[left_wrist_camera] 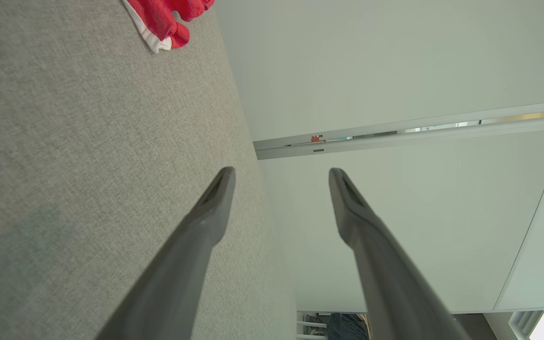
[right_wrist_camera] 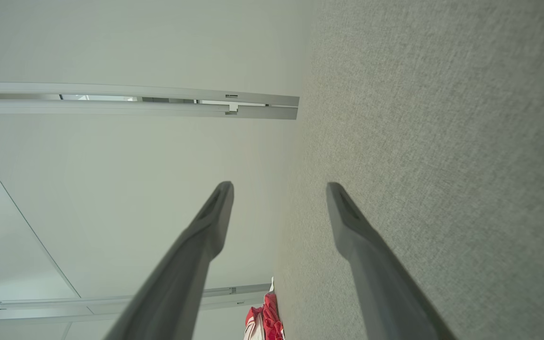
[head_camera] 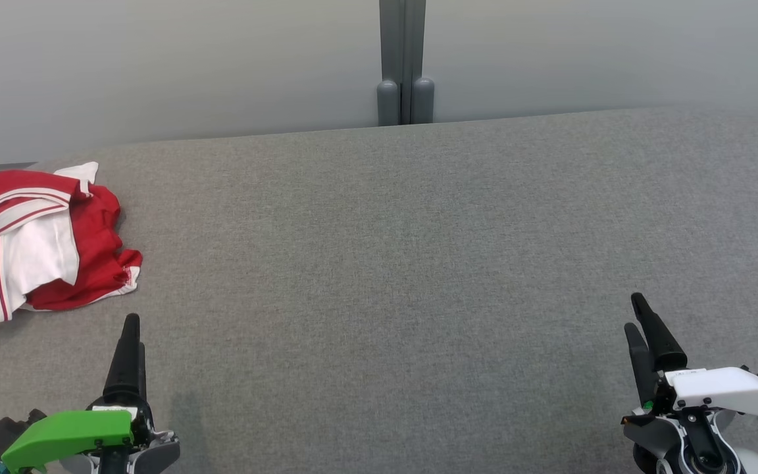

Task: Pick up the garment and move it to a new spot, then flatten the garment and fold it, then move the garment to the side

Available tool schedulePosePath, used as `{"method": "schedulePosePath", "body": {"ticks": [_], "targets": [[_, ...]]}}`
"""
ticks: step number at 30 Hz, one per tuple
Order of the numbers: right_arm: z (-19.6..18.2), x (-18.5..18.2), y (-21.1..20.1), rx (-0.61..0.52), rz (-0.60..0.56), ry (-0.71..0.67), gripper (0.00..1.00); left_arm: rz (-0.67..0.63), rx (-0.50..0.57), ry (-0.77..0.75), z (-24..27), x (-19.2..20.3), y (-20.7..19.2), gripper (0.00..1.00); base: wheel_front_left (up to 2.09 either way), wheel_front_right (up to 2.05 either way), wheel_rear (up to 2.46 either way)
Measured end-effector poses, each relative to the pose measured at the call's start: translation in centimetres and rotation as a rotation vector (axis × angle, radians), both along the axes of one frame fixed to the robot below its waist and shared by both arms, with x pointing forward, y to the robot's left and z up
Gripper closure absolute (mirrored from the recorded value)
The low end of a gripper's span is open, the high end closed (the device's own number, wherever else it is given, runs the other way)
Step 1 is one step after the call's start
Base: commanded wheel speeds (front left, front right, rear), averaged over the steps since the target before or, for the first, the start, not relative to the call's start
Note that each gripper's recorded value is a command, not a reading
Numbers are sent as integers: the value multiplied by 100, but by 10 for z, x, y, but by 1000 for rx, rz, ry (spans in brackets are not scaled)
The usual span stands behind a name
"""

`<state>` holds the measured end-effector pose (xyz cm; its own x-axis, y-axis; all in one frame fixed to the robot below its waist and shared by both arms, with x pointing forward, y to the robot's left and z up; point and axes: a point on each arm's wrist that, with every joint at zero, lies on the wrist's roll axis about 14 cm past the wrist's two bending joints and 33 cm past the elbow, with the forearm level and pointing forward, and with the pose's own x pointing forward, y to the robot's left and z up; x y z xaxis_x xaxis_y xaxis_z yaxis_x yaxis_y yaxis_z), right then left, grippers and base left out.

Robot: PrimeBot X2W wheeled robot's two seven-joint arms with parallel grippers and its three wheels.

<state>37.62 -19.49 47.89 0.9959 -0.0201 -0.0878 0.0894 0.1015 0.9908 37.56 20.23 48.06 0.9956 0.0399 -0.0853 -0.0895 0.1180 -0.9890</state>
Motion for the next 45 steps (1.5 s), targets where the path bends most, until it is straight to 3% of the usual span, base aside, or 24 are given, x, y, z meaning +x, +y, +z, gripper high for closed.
{"method": "schedulePosePath", "body": {"ticks": [22, 45], "targets": [[20, 5, 10, -396, 33, -60, 0, 0, 494, 9, 12, 3, 4, 0, 0, 0, 0], [23, 5, 23, -729, 71, -94, 0, -1, 839, 27, 10, 1, 8, 0, 0, 0, 0]]}}
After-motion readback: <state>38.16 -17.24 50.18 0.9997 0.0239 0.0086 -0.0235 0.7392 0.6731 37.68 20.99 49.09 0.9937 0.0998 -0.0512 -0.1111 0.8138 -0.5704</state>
